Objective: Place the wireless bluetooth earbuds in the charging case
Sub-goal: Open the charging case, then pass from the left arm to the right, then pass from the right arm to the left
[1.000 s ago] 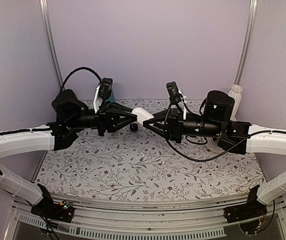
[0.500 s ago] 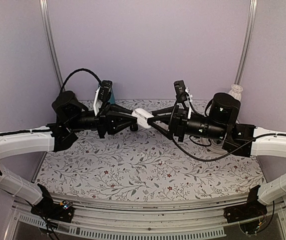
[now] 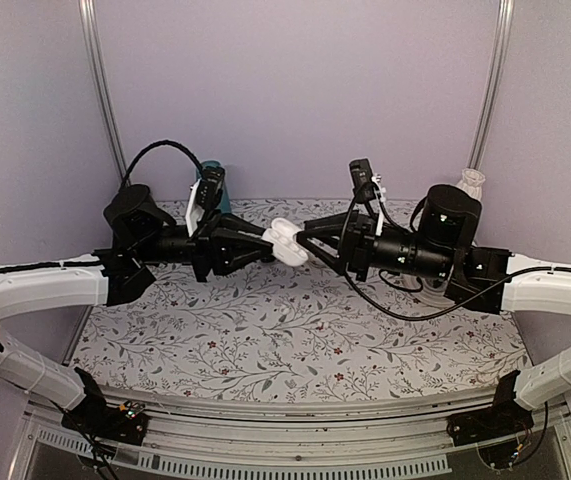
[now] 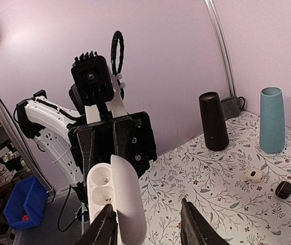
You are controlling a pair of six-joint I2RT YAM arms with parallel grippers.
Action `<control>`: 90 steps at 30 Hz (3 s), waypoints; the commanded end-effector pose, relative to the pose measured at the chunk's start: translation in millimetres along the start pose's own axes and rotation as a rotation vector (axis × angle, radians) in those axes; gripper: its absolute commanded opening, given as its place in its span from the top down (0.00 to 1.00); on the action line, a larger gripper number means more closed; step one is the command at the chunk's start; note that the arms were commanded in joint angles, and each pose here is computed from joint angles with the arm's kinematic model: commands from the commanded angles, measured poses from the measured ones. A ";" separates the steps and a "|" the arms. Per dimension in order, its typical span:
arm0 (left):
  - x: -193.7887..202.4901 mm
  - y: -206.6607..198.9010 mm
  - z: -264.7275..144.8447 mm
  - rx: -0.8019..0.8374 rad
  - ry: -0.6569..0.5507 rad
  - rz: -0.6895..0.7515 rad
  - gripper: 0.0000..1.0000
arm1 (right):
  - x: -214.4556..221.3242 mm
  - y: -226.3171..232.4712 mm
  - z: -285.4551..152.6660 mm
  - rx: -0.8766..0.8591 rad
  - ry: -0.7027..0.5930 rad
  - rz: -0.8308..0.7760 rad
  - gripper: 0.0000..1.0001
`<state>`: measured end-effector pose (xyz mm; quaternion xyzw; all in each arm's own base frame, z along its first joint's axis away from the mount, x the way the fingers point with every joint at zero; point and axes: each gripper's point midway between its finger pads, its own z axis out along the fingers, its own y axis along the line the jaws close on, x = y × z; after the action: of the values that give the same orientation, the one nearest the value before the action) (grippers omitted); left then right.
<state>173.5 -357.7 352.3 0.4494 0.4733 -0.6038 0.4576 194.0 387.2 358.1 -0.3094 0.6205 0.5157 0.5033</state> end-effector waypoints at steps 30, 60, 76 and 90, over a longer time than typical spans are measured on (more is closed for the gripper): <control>-2.6 0.9 0.0 -0.032 -0.018 0.023 1.00 | -7.9 13.0 -2.2 -0.071 -0.014 0.038 0.79; 14.0 14.2 10.7 -0.024 0.084 -0.089 0.58 | -10.9 10.1 3.9 0.021 0.049 -0.165 0.97; 9.6 11.8 10.2 -0.002 0.076 -0.100 0.68 | -7.8 7.2 9.0 0.120 0.081 -0.334 0.97; 9.7 4.4 9.1 0.035 0.072 -0.071 1.00 | -10.6 5.5 11.5 0.132 0.078 -0.336 0.97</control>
<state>179.5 -369.8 337.7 0.4486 0.5149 -0.6082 0.4046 195.5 395.6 355.1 -0.4009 0.6203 0.3667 0.5657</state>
